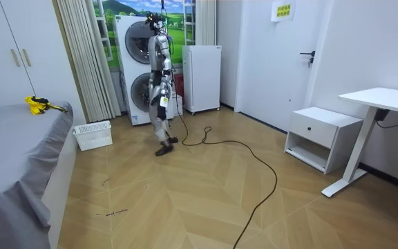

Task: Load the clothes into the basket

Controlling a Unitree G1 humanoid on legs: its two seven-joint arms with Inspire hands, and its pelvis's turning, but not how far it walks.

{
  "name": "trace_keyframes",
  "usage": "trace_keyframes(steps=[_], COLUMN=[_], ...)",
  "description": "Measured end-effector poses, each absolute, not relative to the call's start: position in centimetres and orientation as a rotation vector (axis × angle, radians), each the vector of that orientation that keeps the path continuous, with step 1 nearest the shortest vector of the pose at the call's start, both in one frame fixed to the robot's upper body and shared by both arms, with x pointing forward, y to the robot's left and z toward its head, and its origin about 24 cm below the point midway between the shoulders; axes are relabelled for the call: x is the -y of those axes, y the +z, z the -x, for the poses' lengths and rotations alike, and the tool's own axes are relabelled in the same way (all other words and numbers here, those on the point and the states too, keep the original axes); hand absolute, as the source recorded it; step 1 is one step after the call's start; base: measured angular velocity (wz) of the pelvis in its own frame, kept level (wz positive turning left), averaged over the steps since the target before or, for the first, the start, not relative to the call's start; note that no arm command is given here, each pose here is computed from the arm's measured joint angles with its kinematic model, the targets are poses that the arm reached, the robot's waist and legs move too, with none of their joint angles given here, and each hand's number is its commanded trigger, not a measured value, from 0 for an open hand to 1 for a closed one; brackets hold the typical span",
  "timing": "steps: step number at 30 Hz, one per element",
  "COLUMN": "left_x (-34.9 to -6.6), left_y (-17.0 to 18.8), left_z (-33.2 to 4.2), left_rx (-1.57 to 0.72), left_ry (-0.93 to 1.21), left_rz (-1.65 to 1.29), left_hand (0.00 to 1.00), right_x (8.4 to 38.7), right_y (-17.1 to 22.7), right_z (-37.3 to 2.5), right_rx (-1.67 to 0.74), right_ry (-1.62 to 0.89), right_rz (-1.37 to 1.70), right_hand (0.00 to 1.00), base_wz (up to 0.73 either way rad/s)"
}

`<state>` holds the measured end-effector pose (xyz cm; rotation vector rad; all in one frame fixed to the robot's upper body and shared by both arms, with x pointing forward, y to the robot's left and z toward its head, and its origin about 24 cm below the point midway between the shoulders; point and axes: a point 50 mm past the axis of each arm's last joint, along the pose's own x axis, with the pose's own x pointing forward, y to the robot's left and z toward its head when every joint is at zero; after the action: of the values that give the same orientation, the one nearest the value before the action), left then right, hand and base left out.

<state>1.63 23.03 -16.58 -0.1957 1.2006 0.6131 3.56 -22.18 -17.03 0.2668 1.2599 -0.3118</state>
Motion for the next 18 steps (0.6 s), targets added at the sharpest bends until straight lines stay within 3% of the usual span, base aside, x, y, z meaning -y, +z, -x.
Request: trace_keyframes(steps=[4,13,18], left_x=[-22.6,-22.5,-22.2], left_y=[-16.7,-16.5,-16.4], left_z=[-0.3,-3.3,-5.0], left_rx=[-1.237,-1.163,-1.124], left_ry=[0.627,0.533,0.485], left_rz=[0.202,0.199,0.171], left_hand=[0.00,0.00,0.00], right_x=[22.3,23.2,23.1], right_y=[-17.1,-16.8,-15.9], right_z=[-3.1,-3.2,-7.4], right_rx=[-1.282,-1.230,-1.076], right_ry=[-0.320,-0.384,-0.348], right_rz=[-0.259,-0.218,-0.226], right_hand=[0.00,0.00,0.00], base_wz=[-0.22,0.02,-0.02])
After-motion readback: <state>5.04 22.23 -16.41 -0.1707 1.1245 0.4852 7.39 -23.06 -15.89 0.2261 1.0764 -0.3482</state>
